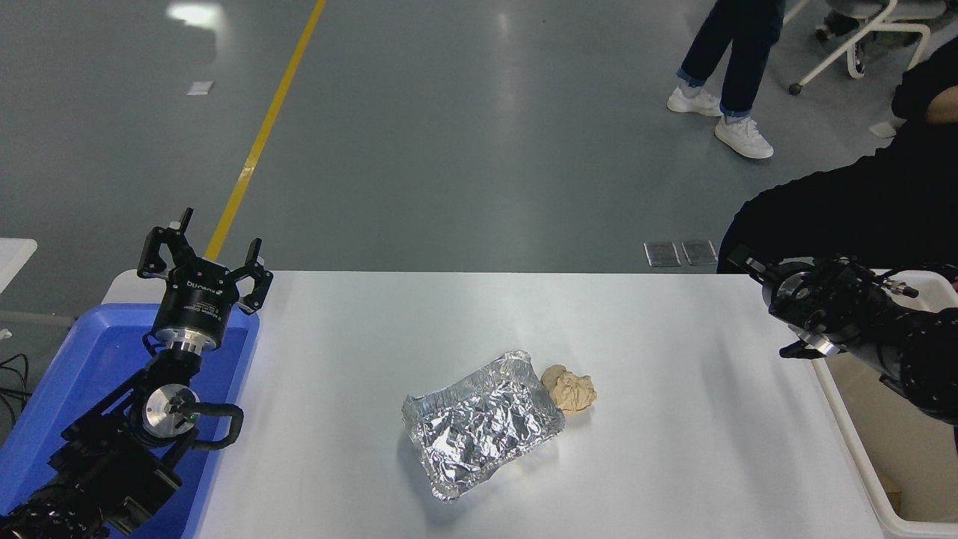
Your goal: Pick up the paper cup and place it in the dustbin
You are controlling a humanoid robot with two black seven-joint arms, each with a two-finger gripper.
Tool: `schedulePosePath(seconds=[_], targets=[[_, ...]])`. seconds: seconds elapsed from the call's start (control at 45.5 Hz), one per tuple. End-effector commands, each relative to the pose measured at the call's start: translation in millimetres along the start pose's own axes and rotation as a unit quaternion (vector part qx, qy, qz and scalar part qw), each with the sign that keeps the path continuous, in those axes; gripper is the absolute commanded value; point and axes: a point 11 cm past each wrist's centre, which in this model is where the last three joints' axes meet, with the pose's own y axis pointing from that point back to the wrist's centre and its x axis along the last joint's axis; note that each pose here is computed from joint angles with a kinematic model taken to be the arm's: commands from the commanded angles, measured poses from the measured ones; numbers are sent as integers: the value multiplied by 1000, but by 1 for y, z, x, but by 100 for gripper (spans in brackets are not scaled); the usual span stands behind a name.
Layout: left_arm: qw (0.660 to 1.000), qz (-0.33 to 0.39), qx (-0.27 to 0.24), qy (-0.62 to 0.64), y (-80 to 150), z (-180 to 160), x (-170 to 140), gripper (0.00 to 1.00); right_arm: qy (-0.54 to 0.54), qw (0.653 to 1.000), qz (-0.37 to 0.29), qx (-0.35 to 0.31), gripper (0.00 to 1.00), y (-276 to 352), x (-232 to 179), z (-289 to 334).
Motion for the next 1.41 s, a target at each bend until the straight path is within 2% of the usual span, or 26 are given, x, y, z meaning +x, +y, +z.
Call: schedulePosePath(seconds=[0.0, 0.242, 0.396, 0.747, 0.813, 0.967, 1.143, 1.385], targets=[[1000, 0, 0, 0, 0, 0, 0, 98, 62, 995, -67, 46, 100, 43, 15, -73], [1000, 0, 0, 0, 0, 0, 0, 98, 107, 974, -194, 51, 100, 108, 60, -102], [1000, 1, -1, 0, 0, 0, 0, 98, 114, 962, -239, 62, 100, 149, 81, -111], [1000, 2, -1, 0, 1, 0, 1, 98, 158, 933, -314, 73, 100, 226, 80, -122], [1000, 2, -1, 0, 1, 0, 1, 98, 170, 928, -323, 72, 100, 237, 83, -122], [1000, 2, 0, 0, 1, 0, 1, 98, 187, 933, -299, 68, 100, 248, 100, -119], [1000, 2, 0, 0, 1, 0, 1, 98, 252, 933, -257, 4, 100, 251, 124, -97], [1000, 2, -1, 0, 1, 0, 1, 98, 256, 931, -258, 12, 100, 253, 122, -100]])
